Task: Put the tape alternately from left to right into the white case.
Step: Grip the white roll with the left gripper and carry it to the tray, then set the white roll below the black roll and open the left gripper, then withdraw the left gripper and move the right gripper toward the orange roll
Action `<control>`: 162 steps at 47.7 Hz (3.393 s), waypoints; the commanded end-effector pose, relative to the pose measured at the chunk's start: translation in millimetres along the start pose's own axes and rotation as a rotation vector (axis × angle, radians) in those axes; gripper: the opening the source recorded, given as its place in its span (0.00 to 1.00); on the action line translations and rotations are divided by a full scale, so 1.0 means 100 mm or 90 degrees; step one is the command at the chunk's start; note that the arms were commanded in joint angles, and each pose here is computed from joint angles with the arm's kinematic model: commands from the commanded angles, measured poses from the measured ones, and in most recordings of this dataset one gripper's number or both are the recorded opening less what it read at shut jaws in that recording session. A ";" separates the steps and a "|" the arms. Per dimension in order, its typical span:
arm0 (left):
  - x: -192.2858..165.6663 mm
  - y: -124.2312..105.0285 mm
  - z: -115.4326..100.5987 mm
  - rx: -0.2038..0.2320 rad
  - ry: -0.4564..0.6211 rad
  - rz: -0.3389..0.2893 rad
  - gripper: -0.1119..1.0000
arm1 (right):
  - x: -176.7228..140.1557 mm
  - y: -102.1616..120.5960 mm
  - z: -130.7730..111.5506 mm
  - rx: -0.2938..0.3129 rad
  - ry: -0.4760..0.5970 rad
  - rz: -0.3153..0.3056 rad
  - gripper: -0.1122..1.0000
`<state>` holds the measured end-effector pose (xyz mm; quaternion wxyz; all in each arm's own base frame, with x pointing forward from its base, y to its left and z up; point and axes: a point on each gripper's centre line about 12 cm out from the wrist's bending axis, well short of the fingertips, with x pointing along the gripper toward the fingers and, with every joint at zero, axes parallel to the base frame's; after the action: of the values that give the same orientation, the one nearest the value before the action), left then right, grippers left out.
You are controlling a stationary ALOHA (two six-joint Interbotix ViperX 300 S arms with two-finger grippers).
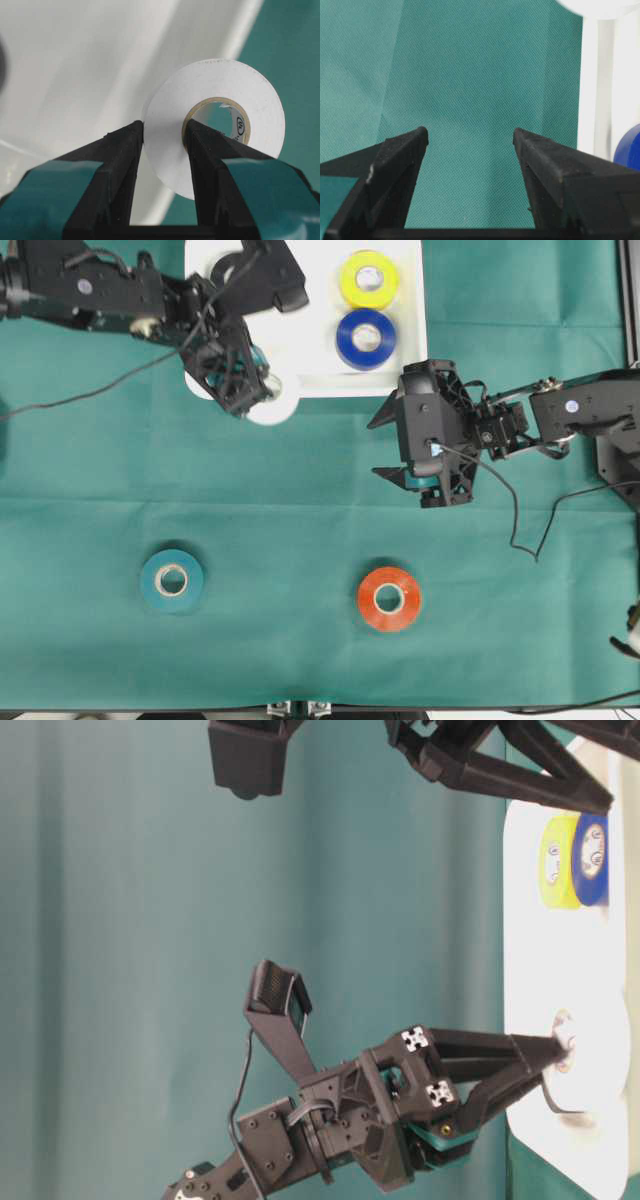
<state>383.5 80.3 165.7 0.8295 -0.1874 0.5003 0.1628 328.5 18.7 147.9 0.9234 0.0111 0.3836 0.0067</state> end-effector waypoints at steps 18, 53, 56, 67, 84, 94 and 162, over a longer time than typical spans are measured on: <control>-0.10 0.37 0.11 -0.015 -0.059 0.017 0.07 | -0.05 0.01 0.10 0.001 -0.024 0.004 0.78; -0.05 0.49 0.06 -0.023 -0.063 0.025 0.07 | -0.06 0.01 0.11 0.001 -0.027 0.004 0.78; -0.06 0.48 0.08 -0.021 -0.075 0.022 0.07 | -0.06 0.01 0.11 0.001 -0.027 0.004 0.78; -0.05 0.46 0.05 -0.005 -0.077 0.021 0.12 | -0.05 0.01 0.09 0.001 -0.023 0.004 0.78; -0.08 0.42 0.04 0.050 -0.079 0.019 0.92 | -0.06 0.02 0.10 0.000 -0.025 0.005 0.78; -0.10 0.43 0.00 0.050 -0.078 0.020 0.94 | -0.06 0.02 0.11 0.000 -0.027 0.005 0.78; -0.27 -0.69 -0.85 0.260 -0.063 -0.104 0.93 | -0.06 0.02 0.17 -0.001 -0.035 0.005 0.78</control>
<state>335.5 -15.4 151.9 0.8743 -0.0521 0.4825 0.0109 330.6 18.8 150.2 0.9249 0.0113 0.3801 0.0069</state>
